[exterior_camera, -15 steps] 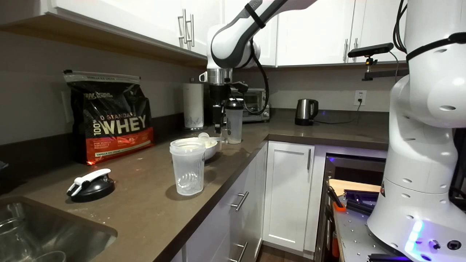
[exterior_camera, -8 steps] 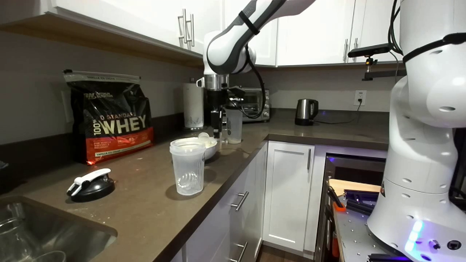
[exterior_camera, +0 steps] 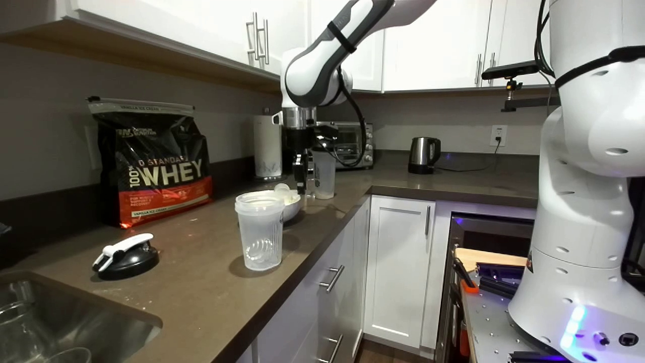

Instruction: Take one scoop of whey powder from the bowl and put it in the cup on the left

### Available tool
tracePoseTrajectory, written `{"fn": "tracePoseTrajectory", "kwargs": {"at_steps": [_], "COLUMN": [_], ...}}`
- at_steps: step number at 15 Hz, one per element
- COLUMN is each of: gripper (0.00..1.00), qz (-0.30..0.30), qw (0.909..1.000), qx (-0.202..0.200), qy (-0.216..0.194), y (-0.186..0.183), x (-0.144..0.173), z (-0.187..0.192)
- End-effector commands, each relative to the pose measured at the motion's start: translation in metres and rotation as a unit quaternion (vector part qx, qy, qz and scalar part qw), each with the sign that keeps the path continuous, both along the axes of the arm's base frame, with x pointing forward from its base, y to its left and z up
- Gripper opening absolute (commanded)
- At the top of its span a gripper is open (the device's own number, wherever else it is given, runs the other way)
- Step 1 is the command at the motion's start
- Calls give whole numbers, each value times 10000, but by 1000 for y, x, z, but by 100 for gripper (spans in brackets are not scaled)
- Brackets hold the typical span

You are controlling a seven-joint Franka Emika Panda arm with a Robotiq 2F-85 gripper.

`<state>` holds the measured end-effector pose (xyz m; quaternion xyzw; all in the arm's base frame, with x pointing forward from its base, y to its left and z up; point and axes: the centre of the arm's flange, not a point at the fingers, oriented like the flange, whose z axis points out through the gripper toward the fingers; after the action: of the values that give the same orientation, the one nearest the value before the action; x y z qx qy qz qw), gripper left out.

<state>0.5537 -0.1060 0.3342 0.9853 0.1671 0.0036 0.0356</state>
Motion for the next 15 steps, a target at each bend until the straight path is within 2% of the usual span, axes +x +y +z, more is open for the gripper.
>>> {"fn": "tracePoseTrajectory", "kwargs": {"at_steps": [1,5,6,8,9,11,15], "gripper": [34,40,29,22,12,1,1], "qz": [117,117,118,125,125,127,127], "qw": [9999,9999,9999,9999,9999,9999,9999], "qx": [79,85,86,86,88,85,79], "qy": [-41,-24,-16,-2,-1,0,-2], "y": [-7,-8,-8,-8,-8,-8,-11], "x": [10,12,12,13,13,12,11], "z": [-4,-7,-8,-10,-10,-10,-8]}}
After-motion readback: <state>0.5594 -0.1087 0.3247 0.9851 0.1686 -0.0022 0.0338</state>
